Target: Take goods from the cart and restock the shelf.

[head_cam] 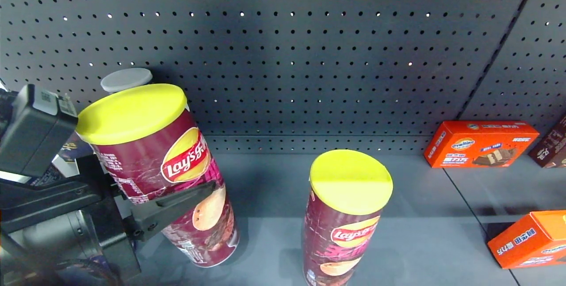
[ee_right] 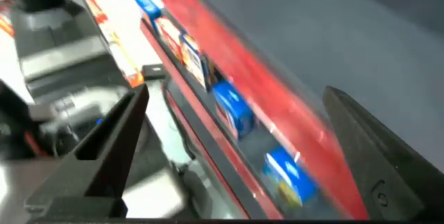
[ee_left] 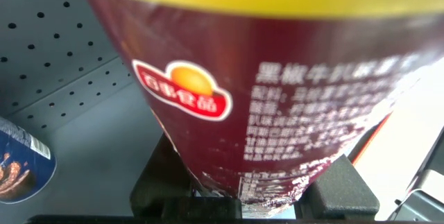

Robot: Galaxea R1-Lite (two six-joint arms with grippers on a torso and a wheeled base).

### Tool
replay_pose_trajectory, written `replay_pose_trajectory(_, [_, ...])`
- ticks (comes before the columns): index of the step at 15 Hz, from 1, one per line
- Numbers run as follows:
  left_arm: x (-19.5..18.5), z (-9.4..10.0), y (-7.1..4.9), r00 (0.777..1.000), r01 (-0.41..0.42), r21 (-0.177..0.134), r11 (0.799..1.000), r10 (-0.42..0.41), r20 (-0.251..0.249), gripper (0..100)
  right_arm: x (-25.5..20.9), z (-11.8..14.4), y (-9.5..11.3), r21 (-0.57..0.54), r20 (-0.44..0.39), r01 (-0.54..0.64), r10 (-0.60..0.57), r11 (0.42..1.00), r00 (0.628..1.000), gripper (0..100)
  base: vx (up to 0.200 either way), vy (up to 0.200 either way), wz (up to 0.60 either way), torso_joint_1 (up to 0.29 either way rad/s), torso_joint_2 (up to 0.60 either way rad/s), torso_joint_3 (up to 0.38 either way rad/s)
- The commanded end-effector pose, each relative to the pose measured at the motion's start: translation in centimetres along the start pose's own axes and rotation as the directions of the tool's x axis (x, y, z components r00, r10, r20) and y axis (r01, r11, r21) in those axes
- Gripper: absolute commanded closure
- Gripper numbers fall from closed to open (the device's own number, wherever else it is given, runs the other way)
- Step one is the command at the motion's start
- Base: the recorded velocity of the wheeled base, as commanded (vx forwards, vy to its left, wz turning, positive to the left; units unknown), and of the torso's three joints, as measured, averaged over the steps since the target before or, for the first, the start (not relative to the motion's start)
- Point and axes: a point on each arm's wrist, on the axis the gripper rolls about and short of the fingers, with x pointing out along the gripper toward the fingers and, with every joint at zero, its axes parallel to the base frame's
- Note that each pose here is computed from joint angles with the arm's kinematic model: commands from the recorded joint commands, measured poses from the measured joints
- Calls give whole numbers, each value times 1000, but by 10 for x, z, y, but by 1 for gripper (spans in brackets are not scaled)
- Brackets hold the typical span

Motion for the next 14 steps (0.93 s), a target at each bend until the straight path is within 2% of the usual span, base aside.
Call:
replay_pose_trajectory(1, [-1,-2,0,1000,2,-1,1000,-2,-7,100,-41,-26,2,31,188,148,-151,988,970,0,0,0,0,0,0,0])
replay_pose_trajectory(5, [-1,-5,-1,1000,4,-2,1000,-4,-15,100,-43,-27,1,35,217,121,-126,992,968,0,0,0,0,0,0,0])
replay_pose_trajectory(7, [-1,-5,-1,1000,7,-1,1000,-7,-13,100,-43,-27,2,23,223,61,-65,998,973,0,0,0,0,0,0,0])
replay_pose_trajectory(12, [0,-3,-1,1000,12,0,1000,-12,-5,100,-42,-27,2,47,222,54,-63,997,973,0,0,0,0,0,0,0])
replay_pose_trajectory(14, [0,-3,-1,1000,12,0,1000,-12,-6,100,-43,-27,1,89,206,216,-230,972,951,0,0,0,0,0,0,0])
